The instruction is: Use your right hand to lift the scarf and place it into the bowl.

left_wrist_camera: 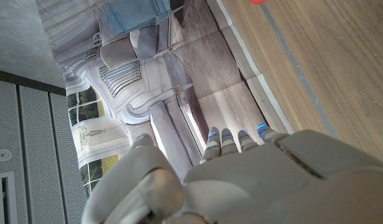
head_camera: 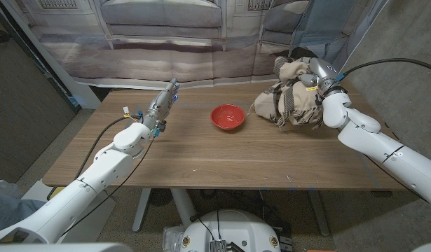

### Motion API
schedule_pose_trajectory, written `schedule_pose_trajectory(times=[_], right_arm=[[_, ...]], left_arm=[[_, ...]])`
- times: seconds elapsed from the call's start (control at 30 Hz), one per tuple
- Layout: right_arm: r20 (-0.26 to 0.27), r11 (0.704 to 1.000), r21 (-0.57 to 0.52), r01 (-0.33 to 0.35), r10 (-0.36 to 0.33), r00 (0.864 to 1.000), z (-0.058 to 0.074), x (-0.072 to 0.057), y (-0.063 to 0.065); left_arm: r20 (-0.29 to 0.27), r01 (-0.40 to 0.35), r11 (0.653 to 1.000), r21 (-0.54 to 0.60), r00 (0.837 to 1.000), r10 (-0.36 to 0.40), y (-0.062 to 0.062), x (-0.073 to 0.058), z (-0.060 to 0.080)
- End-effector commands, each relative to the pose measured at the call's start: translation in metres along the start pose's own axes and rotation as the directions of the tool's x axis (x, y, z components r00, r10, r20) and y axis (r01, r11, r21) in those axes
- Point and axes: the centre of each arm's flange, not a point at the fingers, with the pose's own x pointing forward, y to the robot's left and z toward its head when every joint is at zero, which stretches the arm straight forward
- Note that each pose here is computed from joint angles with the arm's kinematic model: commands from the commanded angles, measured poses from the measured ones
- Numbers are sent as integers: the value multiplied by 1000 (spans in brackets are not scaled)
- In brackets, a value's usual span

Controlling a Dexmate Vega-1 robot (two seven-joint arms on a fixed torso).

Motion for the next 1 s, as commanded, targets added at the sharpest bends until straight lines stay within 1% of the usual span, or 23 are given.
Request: schedule_pose_trajectory(times=[0.03,0.3,0.57,0.73,1.0], right_arm=[[85,1000,-1,16,-16,996,21,-3,-6],[129,999,32,20,-24,991,29,-5,-9],[184,998,55,24,-33,982,40,-9,-11],[220,996,82,28,-46,974,49,-13,-10],[272,994,107,34,-62,960,63,-17,-9]], left_arm=[[1,2,1000,6,1000,-2,1,1,2],[2,4,1000,5,1000,-4,0,-1,4],[-3,4,1000,5,1000,-4,-2,-2,4],[7,9,1000,6,1000,-9,-3,-1,7],[12,8,1000,10,1000,-8,-4,-3,9]])
